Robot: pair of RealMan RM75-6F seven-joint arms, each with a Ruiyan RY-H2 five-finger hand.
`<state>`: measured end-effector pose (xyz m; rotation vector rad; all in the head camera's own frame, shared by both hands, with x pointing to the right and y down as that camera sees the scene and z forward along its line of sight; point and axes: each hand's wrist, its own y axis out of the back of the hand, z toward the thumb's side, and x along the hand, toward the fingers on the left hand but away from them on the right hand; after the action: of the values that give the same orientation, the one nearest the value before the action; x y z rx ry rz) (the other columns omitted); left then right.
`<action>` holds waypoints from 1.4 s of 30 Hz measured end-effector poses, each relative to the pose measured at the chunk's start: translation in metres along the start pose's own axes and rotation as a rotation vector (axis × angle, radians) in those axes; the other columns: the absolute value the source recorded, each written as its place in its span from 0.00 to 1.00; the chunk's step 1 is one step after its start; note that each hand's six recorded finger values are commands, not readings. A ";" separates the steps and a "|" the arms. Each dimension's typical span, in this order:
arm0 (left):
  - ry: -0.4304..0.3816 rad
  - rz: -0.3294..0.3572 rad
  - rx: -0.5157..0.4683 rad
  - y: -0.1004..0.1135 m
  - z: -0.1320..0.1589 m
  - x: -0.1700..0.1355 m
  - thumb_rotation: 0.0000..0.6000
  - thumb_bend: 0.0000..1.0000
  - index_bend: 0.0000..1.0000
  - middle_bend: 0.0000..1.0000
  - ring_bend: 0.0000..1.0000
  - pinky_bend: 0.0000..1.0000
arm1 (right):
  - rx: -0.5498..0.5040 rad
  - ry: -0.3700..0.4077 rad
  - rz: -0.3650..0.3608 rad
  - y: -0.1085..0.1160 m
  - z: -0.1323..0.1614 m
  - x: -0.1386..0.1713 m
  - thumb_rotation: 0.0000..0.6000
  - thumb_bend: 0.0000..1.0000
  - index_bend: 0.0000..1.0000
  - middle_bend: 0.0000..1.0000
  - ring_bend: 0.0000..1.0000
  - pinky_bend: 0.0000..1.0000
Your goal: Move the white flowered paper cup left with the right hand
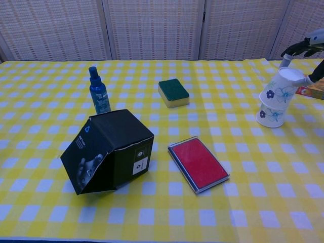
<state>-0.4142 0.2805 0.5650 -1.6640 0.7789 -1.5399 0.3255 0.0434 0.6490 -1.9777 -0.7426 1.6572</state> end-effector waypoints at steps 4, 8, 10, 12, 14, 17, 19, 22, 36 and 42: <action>-0.002 -0.001 0.001 -0.001 0.001 0.000 1.00 0.32 0.02 0.00 0.00 0.23 | -0.012 0.036 -0.032 0.017 0.013 0.015 1.00 0.31 0.35 0.05 0.00 0.00; -0.003 -0.001 -0.001 -0.001 0.001 0.001 1.00 0.32 0.02 0.00 0.00 0.23 | -0.015 0.068 -0.074 0.037 0.026 0.029 1.00 0.31 0.35 0.05 0.00 0.00; -0.002 0.000 -0.003 0.000 0.001 0.000 1.00 0.32 0.02 0.00 0.00 0.23 | -0.017 0.087 -0.088 0.043 0.034 0.035 1.00 0.31 0.35 0.05 0.00 0.00; -0.001 0.005 -0.006 0.001 0.001 0.000 1.00 0.32 0.02 0.00 0.00 0.23 | -0.013 0.104 -0.089 0.044 0.043 0.037 1.00 0.31 0.35 0.05 0.00 0.00; -0.001 0.010 -0.009 0.003 0.001 -0.001 1.00 0.32 0.02 0.00 0.00 0.23 | -0.008 0.110 -0.083 0.041 0.048 0.034 1.00 0.31 0.35 0.05 0.00 0.00; -0.002 0.015 -0.015 0.005 0.000 -0.003 1.00 0.32 0.02 0.00 0.00 0.23 | -0.006 0.113 -0.059 0.030 0.054 0.026 1.00 0.31 0.35 0.05 0.00 0.00; -0.004 0.017 -0.020 0.007 0.000 -0.004 1.00 0.32 0.02 0.00 0.00 0.23 | 0.000 0.110 -0.038 0.020 0.057 0.017 1.00 0.31 0.35 0.05 0.00 0.00; -0.013 0.018 -0.026 0.008 0.001 -0.006 1.00 0.32 0.02 0.00 0.00 0.23 | 0.013 0.098 -0.004 0.002 0.060 0.001 1.00 0.31 0.35 0.05 0.00 0.00; -0.028 0.052 -0.049 0.020 0.000 -0.016 1.00 0.32 0.02 0.00 0.00 0.23 | 0.141 0.034 0.104 -0.059 0.086 -0.049 1.00 0.30 0.35 0.04 0.00 0.00; -0.028 0.062 -0.052 0.022 0.000 -0.018 1.00 0.32 0.02 0.00 0.00 0.23 | 0.119 0.006 0.141 -0.062 0.084 -0.049 1.00 0.23 0.09 0.00 0.00 0.00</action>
<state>-0.4154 0.2827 0.5366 -1.6794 0.8539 -1.4626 0.2290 0.0582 0.7105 -1.9892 -0.4993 1.7323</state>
